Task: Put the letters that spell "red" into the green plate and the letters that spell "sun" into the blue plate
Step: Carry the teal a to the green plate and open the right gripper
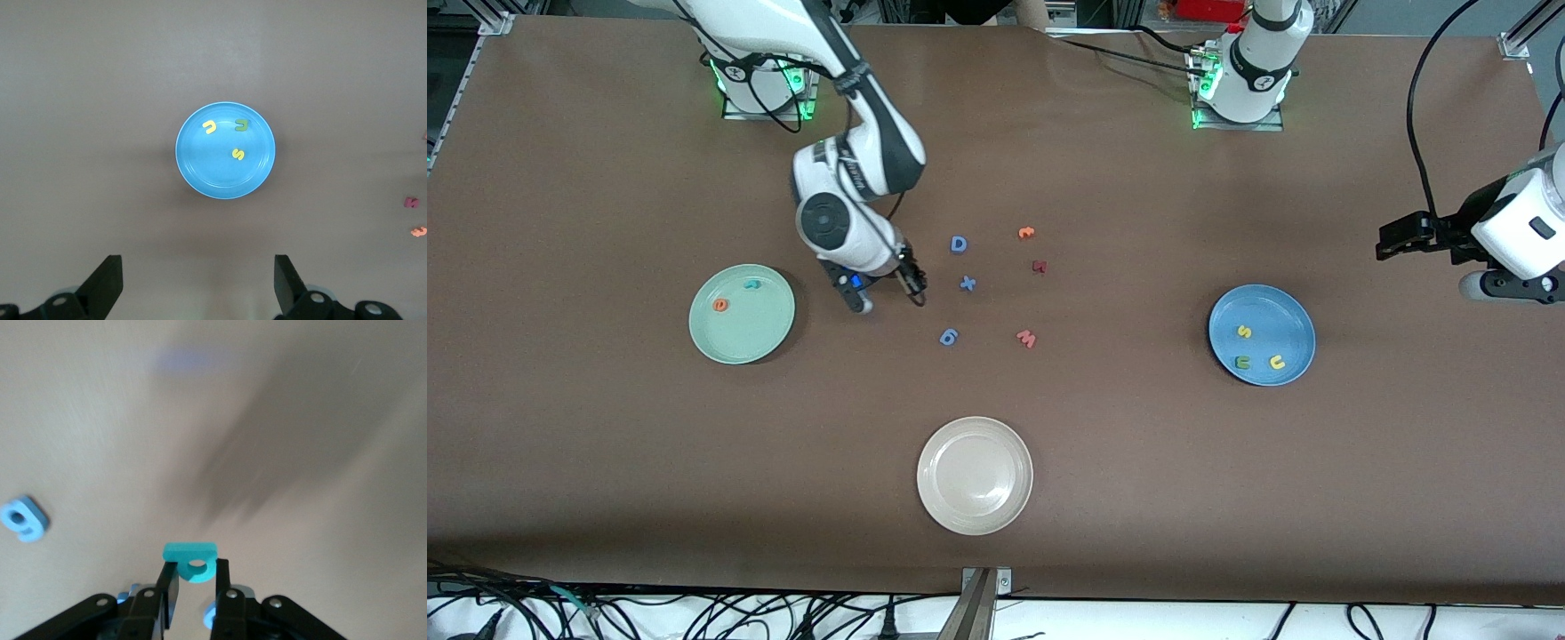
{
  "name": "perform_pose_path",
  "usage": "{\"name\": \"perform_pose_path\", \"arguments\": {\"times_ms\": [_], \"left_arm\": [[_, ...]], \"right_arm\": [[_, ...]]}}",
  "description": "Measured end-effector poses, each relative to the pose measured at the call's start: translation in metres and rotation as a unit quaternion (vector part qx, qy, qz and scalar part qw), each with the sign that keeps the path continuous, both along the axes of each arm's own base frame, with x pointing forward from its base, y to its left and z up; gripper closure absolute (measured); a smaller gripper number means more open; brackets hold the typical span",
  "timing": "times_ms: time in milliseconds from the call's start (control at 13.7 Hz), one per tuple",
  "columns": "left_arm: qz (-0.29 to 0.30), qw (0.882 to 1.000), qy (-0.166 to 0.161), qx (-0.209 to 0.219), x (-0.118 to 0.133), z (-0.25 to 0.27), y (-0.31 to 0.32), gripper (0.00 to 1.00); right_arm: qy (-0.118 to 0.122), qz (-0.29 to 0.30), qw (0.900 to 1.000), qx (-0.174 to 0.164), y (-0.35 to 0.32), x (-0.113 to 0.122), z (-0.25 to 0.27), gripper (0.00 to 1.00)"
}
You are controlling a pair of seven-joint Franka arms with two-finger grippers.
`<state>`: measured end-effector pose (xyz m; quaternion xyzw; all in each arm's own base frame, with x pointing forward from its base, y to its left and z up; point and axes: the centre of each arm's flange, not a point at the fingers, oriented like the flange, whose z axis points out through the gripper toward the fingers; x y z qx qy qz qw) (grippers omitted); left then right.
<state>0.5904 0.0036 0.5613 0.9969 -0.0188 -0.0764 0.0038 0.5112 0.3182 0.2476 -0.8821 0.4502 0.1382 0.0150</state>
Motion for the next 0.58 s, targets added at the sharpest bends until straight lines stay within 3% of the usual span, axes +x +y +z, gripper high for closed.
{"name": "perform_pose_path", "arguments": {"times_ms": [292, 584], "left_arm": [[0.001, 1.0, 0.002, 0.0, 0.0, -0.002, 0.001, 0.0], [0.002, 1.0, 0.009, 0.0, 0.003, -0.01, 0.002, 0.0]], "right_arm": [[0.021, 0.054, 0.998, 0.007, -0.103, 0.045, 0.037, 0.74], [0.009, 0.1, 0.995, 0.014, -0.185, 0.068, 0.043, 0.74]]}}
